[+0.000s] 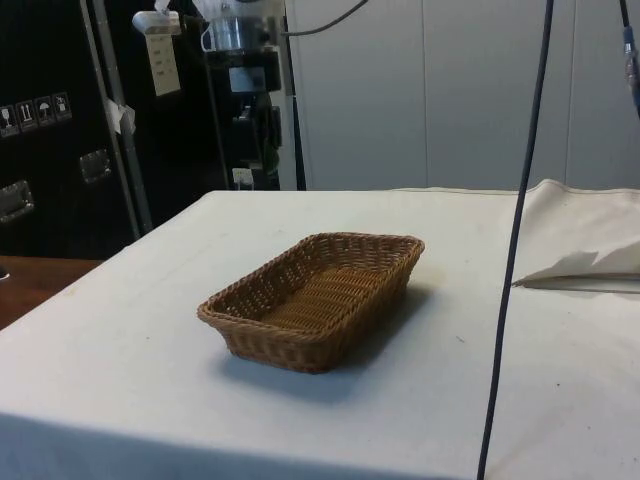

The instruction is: Pick up the ball and place it into the basket.

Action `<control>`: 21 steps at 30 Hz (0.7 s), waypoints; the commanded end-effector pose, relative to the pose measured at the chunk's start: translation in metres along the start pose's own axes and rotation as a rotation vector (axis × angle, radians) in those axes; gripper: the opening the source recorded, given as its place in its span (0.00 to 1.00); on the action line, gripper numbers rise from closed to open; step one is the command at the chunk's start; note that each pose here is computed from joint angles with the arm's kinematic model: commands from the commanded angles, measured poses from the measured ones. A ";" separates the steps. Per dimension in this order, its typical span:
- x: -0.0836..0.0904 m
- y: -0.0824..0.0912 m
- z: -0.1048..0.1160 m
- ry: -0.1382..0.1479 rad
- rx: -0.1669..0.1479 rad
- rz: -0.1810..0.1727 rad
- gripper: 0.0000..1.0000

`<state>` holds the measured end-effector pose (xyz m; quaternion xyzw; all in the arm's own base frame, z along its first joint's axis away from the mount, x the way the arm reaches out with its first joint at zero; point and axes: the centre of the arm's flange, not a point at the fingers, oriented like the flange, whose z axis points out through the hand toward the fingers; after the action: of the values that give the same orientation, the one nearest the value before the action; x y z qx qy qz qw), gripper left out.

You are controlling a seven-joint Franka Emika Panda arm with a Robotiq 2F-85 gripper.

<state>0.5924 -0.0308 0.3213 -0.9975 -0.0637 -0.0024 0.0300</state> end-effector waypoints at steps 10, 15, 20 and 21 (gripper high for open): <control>-0.008 0.002 0.002 -0.037 -0.049 0.025 0.00; -0.008 0.003 0.004 -0.040 -0.081 0.041 0.00; -0.013 0.002 0.005 -0.037 -0.103 0.054 0.00; -0.011 0.003 0.007 -0.047 -0.091 0.051 0.00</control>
<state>0.5805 -0.0336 0.3141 -0.9990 -0.0380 0.0189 -0.0171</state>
